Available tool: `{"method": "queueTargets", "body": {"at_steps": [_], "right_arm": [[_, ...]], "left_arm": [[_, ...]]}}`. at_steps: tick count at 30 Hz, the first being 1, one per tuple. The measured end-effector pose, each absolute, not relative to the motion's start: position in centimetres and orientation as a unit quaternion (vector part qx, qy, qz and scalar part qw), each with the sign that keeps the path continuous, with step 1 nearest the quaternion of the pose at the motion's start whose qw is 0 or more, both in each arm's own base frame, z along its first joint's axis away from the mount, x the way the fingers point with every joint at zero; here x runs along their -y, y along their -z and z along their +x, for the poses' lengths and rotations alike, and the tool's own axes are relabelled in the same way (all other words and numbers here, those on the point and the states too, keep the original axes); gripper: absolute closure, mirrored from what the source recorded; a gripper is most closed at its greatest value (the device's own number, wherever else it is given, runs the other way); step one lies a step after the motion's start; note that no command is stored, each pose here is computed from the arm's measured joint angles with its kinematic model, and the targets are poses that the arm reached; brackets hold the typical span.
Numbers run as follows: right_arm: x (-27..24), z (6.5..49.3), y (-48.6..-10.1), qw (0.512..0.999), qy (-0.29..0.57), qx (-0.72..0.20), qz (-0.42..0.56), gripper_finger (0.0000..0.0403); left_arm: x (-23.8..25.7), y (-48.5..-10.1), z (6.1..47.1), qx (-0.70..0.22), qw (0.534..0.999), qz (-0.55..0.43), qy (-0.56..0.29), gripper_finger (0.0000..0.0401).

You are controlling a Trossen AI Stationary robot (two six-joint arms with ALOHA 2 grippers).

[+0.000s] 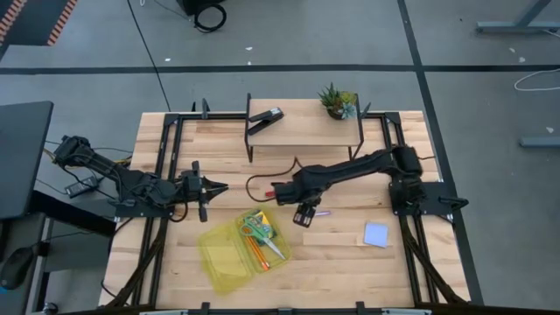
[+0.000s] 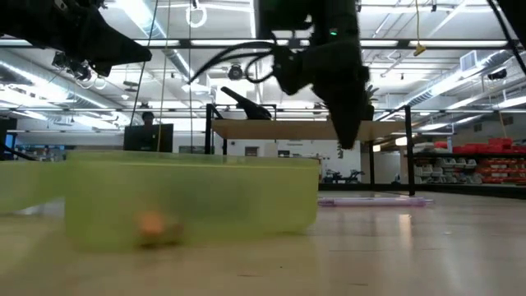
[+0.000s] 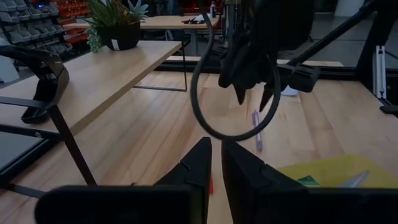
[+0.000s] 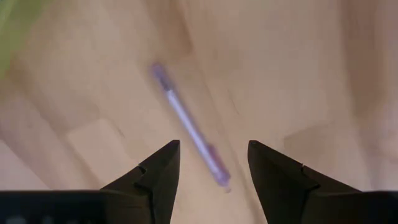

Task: Pack school essentials
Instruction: Put the purple mechanical pencil into the supply box

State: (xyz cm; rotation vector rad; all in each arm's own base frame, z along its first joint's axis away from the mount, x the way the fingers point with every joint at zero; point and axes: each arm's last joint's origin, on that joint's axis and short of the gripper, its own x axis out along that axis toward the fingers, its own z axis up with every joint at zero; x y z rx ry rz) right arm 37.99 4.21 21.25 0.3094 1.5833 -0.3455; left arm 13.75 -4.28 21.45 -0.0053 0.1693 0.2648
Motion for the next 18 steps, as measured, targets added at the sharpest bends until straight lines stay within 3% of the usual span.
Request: {"method": "queueTargets", "body": {"at_steps": [18], "right_arm": [[-4.7,30.1,-15.8,0.679,0.104,-0.710,0.153,0.0208]], "left_arm": [[4.3,-21.4,13.8,-0.085,0.988,-0.001,-0.132,0.0356]]}}
